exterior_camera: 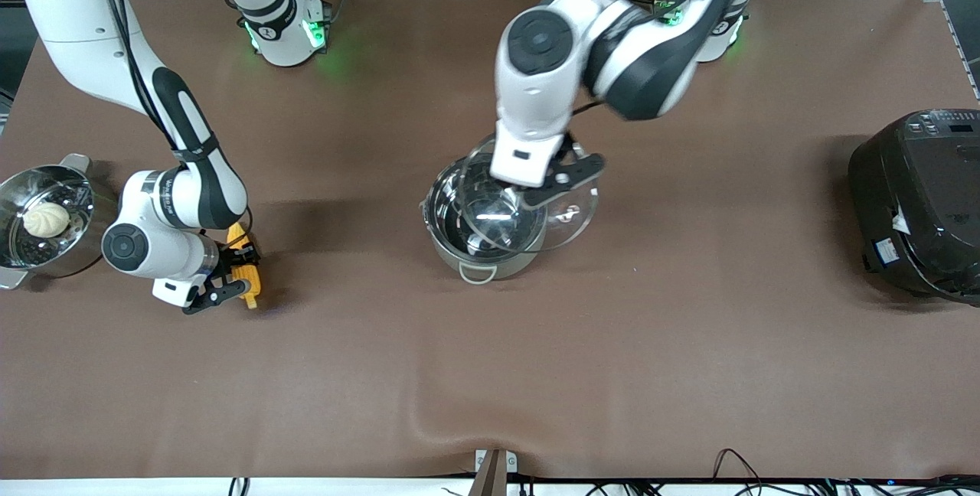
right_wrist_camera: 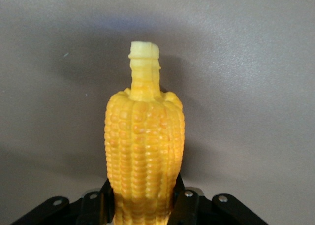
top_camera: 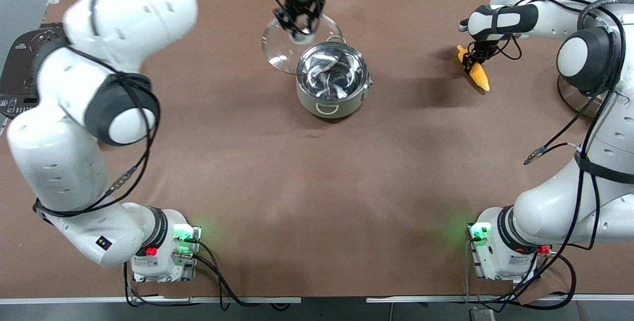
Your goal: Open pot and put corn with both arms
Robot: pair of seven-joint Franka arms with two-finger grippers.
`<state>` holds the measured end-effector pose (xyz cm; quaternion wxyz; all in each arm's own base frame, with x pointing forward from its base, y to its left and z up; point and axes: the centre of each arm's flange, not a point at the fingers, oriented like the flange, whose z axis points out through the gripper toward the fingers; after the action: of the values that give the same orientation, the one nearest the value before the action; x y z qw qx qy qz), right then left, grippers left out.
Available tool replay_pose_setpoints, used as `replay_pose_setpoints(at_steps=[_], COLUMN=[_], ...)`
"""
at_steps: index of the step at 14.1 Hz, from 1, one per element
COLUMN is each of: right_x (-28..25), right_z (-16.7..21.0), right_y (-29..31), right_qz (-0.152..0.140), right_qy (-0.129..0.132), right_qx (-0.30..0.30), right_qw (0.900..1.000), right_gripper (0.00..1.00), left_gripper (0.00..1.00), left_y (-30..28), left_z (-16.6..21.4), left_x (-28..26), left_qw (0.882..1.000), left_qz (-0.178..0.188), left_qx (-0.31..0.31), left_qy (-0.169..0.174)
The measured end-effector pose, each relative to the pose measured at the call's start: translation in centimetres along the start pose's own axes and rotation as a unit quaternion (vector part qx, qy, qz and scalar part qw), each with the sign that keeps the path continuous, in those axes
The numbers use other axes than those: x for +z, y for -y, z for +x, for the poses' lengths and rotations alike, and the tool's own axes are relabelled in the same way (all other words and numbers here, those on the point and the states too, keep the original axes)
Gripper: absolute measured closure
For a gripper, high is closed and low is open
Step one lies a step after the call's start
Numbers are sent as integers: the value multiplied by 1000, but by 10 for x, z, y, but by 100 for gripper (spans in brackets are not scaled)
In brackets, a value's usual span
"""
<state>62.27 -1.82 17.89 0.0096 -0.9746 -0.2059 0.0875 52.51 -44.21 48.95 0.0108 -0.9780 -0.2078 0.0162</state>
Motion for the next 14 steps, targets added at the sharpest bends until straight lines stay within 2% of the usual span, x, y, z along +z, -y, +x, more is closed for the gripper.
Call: replay_pose_setpoints(at_steps=[2, 3, 7, 10, 12, 14], right_x=[-7, -18, -89, -135, -162, -182], right_z=[1, 3, 18, 30, 41, 53], right_y=[9, 20, 80, 134, 174, 231], right_qz=[8, 11, 18, 49, 49, 38], right_qy=[15, 24, 53, 63, 67, 60], right_qx=[-7, -13, -10, 16, 40, 70], right_qw=[1000, 1000, 998, 997, 996, 995], right_gripper=[56, 59, 62, 62, 62, 62], left_gripper=[50, 50, 50, 50, 50, 50], left_y=[39, 62, 160, 206, 229, 243], left_z=[32, 52, 120, 135, 135, 130], left_x=[-16, -18, 8, 68, 112, 147], left_qw=[999, 999, 997, 997, 997, 997], left_qz=[3, 7, 20, 8, 11, 8], left_qx=[33, 50, 73, 75, 80, 80], left_qy=[0, 3, 16, 5, 11, 8])
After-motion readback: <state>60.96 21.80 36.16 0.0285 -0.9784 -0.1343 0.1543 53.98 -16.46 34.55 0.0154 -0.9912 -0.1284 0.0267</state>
